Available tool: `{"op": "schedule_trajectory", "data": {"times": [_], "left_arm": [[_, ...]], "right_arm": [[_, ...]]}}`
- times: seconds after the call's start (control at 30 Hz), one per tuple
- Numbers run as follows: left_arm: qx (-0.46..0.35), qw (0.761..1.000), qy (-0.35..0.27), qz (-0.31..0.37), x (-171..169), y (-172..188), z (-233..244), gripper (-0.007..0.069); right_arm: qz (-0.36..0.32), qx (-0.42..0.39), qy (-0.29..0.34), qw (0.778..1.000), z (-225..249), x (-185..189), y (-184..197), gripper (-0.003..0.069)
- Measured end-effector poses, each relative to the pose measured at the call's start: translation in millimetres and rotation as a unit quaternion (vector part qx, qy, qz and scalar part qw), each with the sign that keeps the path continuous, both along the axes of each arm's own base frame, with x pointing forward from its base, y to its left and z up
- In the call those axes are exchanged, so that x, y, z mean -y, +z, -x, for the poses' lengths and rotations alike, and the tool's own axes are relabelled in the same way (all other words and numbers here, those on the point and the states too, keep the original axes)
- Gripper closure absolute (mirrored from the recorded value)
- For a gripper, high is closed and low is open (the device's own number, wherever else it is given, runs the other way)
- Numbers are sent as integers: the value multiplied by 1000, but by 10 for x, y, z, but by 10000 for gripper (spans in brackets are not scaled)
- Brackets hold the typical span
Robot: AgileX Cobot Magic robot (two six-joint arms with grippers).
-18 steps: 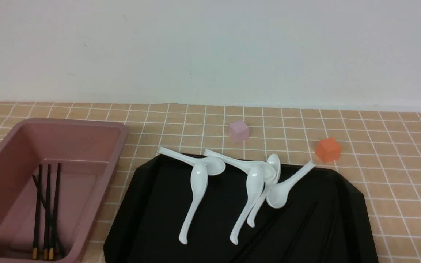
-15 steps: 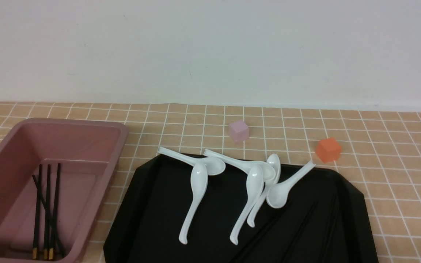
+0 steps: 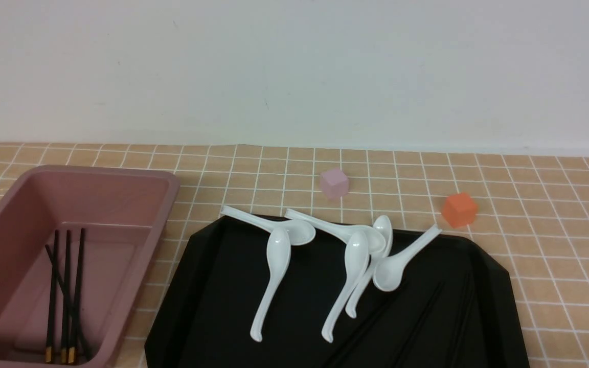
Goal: On brown tablecloth take chopsticks from black tray and put them in box.
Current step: 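Reach over to the black tray and grasp a pair of chopsticks with the left gripper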
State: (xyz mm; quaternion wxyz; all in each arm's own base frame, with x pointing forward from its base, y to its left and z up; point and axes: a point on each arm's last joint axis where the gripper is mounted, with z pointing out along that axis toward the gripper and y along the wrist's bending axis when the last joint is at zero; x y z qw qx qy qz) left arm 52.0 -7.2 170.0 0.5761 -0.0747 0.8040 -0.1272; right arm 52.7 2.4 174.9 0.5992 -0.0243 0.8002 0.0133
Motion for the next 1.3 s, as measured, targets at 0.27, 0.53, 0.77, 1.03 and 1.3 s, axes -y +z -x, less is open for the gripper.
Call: {"op": "schedule_trajectory", "data": {"times": [0.27,0.53,0.77,1.03,1.3], "left_arm": [[0,1000,0,0,0,0,0,586],[0,1000,0,0,0,0,0,585],[0,1000,0,0,0,0,0,575],[5,998,5,59,23,22,-4,568],[-66,859,36,507,191,109,17,567]], "right_arm": [[0,0,0,1000,0,0,0,419],[0,0,0,1000,0,0,0,419],[0,0,0,1000,0,0,0,419],[0,0,0,1000,0,0,0,419],[0,0,0,1000,0,0,0,419]]}}
